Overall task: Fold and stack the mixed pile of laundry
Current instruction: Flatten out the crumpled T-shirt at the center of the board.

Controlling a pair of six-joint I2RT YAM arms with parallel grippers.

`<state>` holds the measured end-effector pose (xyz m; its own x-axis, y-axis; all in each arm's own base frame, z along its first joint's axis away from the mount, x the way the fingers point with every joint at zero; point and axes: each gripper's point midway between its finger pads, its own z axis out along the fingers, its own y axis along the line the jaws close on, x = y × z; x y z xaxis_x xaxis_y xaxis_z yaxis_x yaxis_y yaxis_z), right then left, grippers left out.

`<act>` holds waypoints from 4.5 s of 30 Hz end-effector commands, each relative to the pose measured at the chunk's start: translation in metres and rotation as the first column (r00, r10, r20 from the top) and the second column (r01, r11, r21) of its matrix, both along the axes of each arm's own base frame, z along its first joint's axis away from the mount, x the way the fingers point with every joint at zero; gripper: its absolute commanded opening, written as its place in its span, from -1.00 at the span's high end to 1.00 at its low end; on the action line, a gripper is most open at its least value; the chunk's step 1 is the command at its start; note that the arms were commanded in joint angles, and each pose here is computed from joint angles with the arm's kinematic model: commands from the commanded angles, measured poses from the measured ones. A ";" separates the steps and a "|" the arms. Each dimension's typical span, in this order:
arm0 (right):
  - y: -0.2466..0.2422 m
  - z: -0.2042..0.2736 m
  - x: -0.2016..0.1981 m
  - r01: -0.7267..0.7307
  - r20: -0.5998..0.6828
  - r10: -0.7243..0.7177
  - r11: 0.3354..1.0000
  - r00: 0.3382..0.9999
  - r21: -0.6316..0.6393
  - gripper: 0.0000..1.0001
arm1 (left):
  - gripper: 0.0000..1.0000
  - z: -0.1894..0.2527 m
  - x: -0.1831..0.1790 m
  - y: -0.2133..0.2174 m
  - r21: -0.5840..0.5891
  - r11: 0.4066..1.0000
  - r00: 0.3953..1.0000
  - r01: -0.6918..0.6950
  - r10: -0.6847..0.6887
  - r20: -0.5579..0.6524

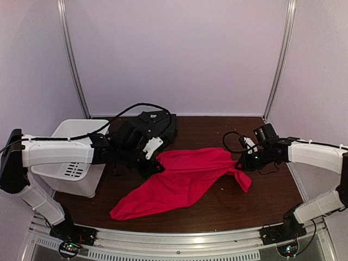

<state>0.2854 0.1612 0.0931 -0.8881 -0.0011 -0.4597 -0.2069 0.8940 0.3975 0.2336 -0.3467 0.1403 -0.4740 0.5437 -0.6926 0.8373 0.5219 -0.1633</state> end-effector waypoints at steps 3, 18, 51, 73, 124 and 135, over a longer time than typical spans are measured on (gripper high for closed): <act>-0.022 0.002 -0.005 0.060 0.007 -0.059 0.997 0.998 -0.053 1.00 | 0.73 -0.002 -0.008 0.000 -0.019 0.999 0.999 0.047 -0.047 -0.015; -0.013 -0.007 -0.007 0.036 -0.028 -0.036 0.999 0.999 -0.014 1.00 | 0.09 -0.025 0.015 -0.003 -0.001 0.997 0.997 -0.076 0.076 -0.001; -0.018 -0.009 -0.031 0.065 -0.066 -0.064 0.998 0.996 0.014 1.00 | 1.00 0.085 0.026 -0.008 -0.437 0.900 1.000 0.004 0.000 0.010; 0.013 0.049 -0.024 -0.093 0.033 0.091 0.993 0.995 0.071 -0.02 | 1.00 -0.006 0.182 0.185 -0.034 0.632 0.633 -0.774 0.772 -0.057; 0.014 -0.022 -0.047 0.011 -0.241 0.057 0.961 0.969 0.275 1.00 | 1.00 0.101 0.198 0.235 -0.032 0.577 0.563 -0.816 0.806 0.183; -0.022 -0.008 0.040 0.073 -0.050 -0.076 0.996 0.996 -0.053 -0.15 | 1.00 0.045 0.215 0.165 -0.056 0.761 0.763 -0.646 0.644 -0.057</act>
